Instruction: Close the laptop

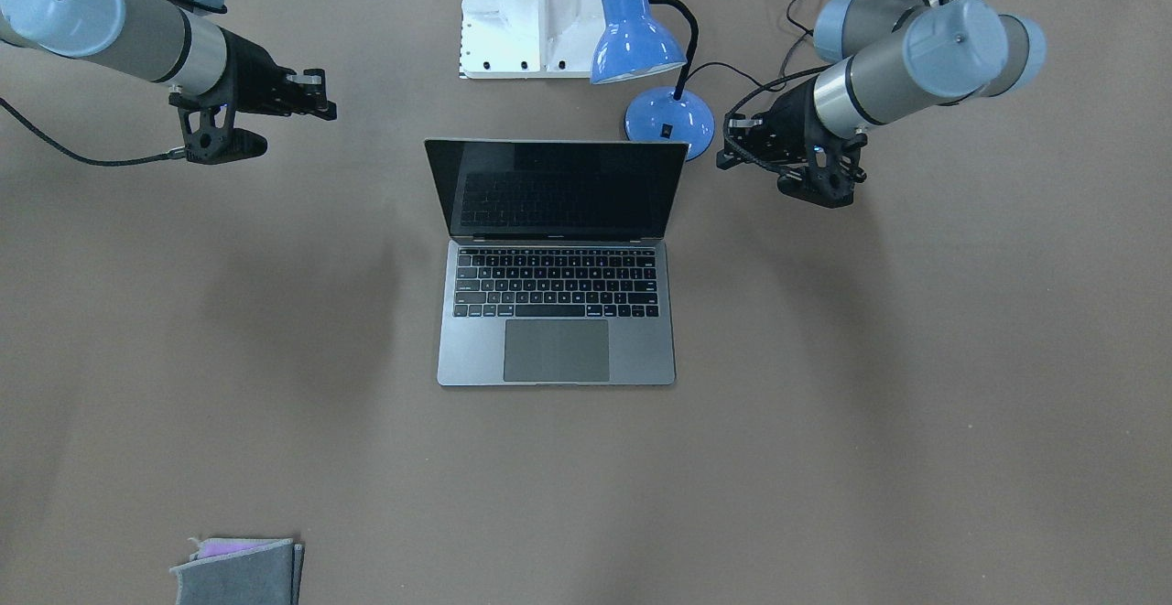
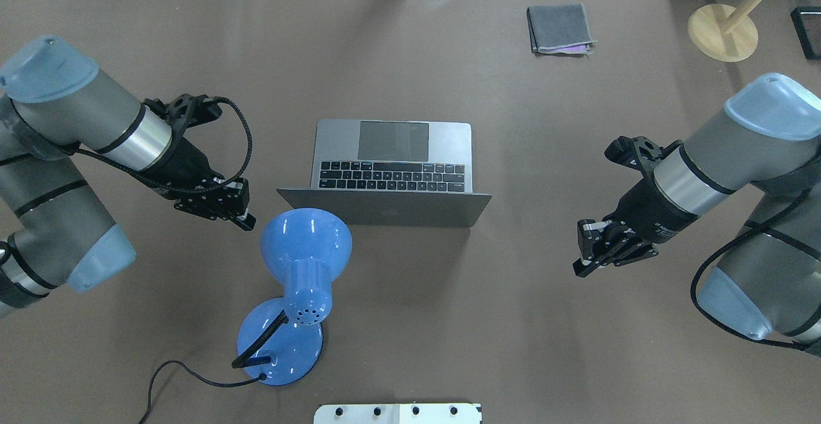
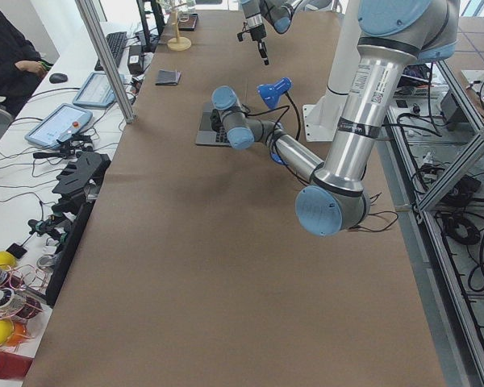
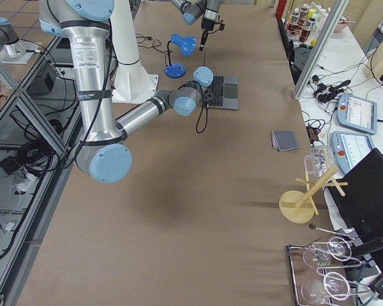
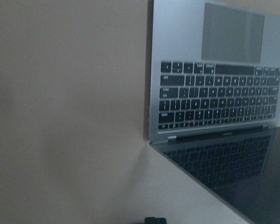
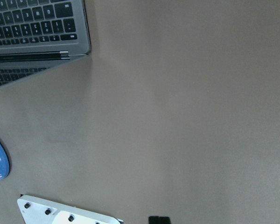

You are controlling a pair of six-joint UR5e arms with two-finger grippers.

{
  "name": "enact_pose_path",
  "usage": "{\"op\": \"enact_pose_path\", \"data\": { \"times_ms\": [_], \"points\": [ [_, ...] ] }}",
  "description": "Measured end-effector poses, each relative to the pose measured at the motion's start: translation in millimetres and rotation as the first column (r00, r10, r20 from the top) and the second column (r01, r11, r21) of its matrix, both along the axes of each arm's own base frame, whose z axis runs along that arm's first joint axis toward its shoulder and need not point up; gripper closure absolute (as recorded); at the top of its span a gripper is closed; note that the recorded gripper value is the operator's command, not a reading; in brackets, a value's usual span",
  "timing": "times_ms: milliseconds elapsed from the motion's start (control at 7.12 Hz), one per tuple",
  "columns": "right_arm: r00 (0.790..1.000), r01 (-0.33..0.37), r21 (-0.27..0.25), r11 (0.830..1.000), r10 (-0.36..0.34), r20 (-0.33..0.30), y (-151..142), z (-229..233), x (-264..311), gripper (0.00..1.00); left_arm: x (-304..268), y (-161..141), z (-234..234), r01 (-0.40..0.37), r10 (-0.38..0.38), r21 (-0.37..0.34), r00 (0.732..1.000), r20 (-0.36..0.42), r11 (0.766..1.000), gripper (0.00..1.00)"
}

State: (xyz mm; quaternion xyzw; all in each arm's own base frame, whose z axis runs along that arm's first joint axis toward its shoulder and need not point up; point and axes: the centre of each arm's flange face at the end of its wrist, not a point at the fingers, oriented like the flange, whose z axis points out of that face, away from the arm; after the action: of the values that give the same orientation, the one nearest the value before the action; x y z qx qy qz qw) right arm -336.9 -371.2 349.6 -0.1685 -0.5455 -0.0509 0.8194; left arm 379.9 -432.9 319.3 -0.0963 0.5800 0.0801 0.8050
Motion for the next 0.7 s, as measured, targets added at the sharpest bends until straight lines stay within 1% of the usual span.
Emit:
{"op": "enact_pose_path", "data": {
  "times_ms": [281,702],
  "points": [
    [0.999,0.032,0.012,0.999,-0.032,0.012,9,-6,-15,1.00,18,17,-4,-0.029,0.029,-0.025,1.000,0.004,0.999,1.00],
    [0.997,0.070,0.037,0.997,-0.071,0.036,18,-23,-36,1.00,31,30,-11,-0.057,0.057,-0.024,0.998,-0.004,0.998,1.00]
  ]
}}
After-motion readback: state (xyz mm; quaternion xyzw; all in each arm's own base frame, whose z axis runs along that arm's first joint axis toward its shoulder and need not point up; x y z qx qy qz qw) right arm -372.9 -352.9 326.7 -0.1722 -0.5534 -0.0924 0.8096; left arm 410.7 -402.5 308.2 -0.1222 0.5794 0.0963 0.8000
